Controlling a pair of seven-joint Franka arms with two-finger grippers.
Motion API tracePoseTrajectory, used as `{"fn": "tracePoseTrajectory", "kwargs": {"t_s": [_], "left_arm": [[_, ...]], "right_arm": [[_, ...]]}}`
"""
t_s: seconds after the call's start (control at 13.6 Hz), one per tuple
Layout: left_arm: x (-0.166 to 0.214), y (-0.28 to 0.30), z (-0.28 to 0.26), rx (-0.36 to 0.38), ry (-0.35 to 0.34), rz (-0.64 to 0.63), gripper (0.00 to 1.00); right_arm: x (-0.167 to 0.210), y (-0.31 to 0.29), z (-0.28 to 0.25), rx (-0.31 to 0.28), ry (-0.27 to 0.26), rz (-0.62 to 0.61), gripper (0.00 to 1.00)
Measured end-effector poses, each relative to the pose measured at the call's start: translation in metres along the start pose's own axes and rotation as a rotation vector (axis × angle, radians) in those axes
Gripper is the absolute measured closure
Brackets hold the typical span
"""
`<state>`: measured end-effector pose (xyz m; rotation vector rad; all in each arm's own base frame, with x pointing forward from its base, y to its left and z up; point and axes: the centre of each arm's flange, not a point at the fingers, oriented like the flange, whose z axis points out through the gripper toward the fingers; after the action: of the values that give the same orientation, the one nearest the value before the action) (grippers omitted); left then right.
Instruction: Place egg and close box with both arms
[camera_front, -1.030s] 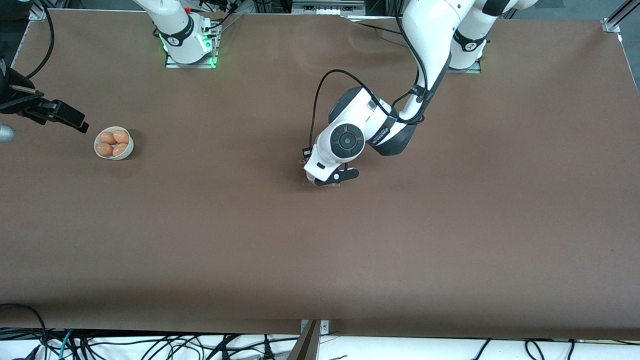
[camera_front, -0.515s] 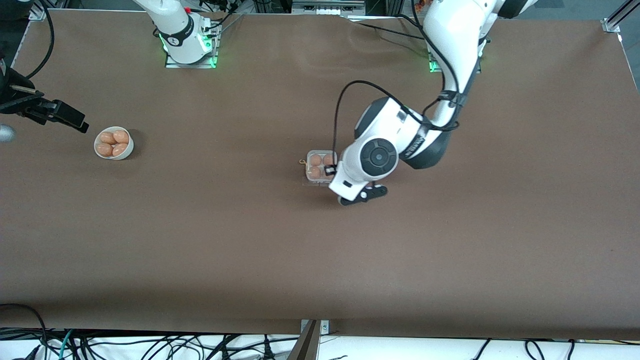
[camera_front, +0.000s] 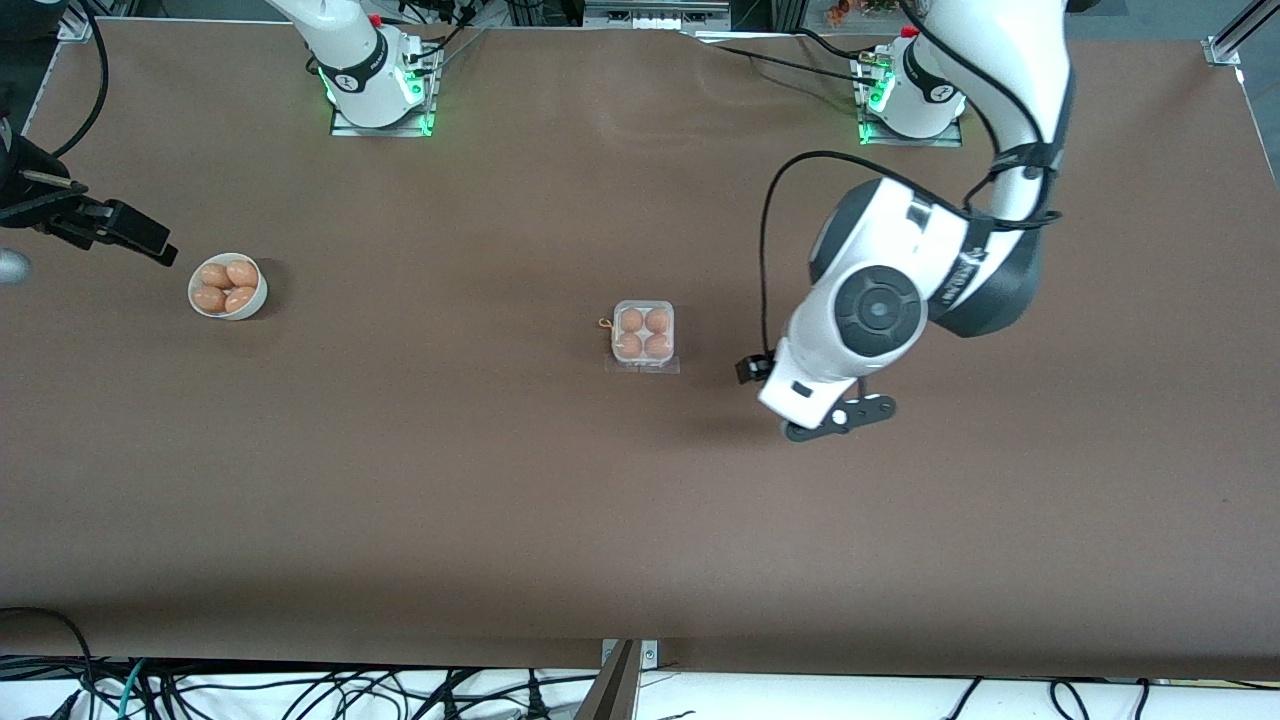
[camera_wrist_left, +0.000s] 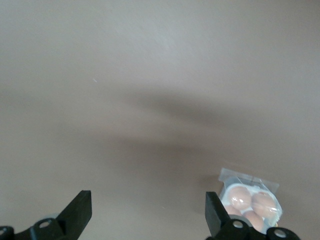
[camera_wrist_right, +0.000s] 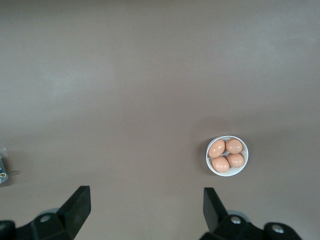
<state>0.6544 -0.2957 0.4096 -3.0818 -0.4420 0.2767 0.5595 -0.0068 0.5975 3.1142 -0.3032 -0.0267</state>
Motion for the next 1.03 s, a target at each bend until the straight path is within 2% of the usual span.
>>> {"fn": "tracePoseTrajectory", "kwargs": {"t_s": [0.22,0.44,0.74,1.03], "left_arm": [[0.029,-0.041,-0.021,0.025,0.047,0.021,0.00],[0.051,-0.102,-0.072,-0.003,0.092,0.057,0.00],[0.041,-0.194,-0.154,-0.027,0.119,0.131,0.00],[0.021,-0.253,-0.184,-0.023,0.128,0.178,0.00]], "right_arm": [[0.000,0.000,0.000,0.000,0.000,0.000,0.00],[0.000,0.000,0.000,0.001,0.000,0.000,0.00],[0.000,0.000,0.000,0.001,0.000,0.000,0.00],[0.001,0.000,0.001,0.001,-0.002,0.000,0.00]]}}
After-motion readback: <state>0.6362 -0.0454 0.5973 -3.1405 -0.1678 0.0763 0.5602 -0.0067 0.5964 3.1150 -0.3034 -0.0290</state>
